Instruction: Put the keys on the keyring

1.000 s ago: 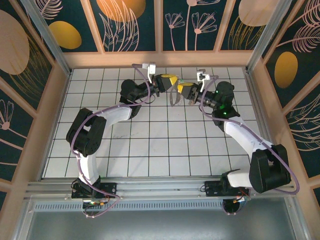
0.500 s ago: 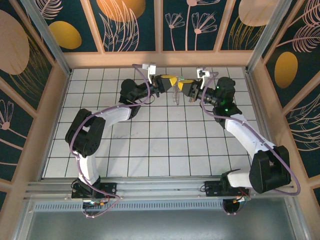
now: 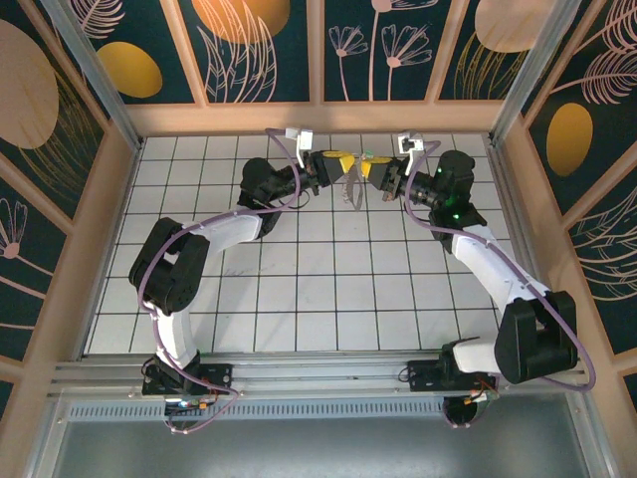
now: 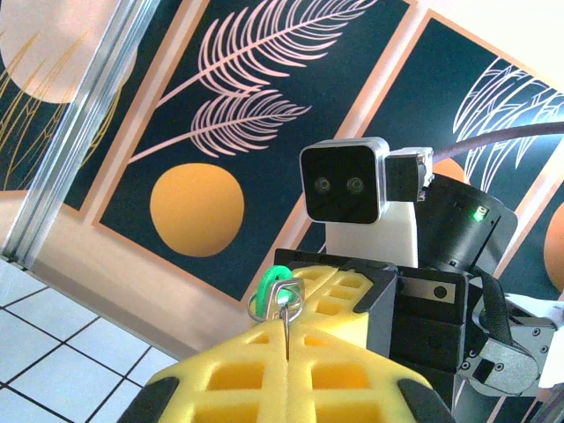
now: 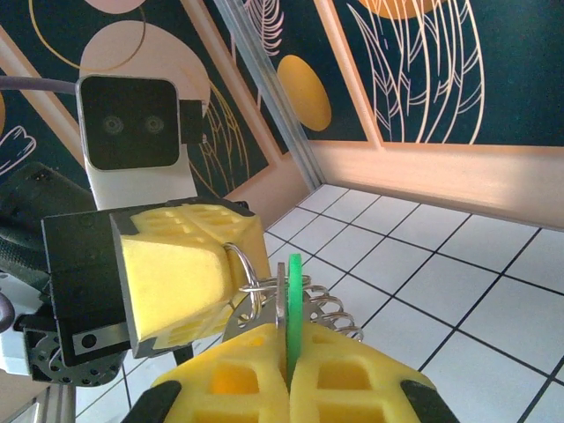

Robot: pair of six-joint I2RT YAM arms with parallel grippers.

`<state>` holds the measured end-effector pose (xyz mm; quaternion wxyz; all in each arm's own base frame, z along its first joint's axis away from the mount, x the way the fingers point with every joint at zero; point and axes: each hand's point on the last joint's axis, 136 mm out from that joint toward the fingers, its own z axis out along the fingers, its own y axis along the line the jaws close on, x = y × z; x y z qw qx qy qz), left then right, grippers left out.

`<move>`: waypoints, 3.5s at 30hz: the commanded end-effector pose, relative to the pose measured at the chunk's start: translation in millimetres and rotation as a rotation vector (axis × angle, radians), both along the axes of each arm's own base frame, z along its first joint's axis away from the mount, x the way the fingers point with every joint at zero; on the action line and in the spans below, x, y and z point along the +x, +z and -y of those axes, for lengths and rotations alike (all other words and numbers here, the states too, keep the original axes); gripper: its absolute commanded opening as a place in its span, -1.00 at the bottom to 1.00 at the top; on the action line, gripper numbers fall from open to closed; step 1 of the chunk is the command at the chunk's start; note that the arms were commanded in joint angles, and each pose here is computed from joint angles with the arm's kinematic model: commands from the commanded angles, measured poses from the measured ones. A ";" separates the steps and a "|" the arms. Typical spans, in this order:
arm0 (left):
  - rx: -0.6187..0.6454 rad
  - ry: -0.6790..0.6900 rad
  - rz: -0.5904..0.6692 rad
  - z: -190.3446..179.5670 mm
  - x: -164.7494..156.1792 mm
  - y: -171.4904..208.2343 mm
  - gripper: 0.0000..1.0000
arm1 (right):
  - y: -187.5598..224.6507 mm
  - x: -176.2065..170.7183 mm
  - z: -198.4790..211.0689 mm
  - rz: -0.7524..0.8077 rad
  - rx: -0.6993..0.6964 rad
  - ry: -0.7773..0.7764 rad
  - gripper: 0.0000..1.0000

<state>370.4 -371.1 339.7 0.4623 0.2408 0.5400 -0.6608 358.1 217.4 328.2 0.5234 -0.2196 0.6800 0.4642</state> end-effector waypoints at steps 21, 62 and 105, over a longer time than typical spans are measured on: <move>-0.028 0.007 0.086 -5.9 -9.5 25.8 -1.00 | 11.1 7.8 7.2 0.036 -0.015 -0.044 -1.00; -0.018 0.002 0.068 -3.4 -10.1 20.8 -1.00 | 29.6 14.1 5.3 0.044 -0.038 -0.048 -1.00; 0.123 0.442 -0.109 -62.0 27.3 -12.1 0.97 | -81.4 115.6 32.4 -0.228 -0.083 -0.187 -1.00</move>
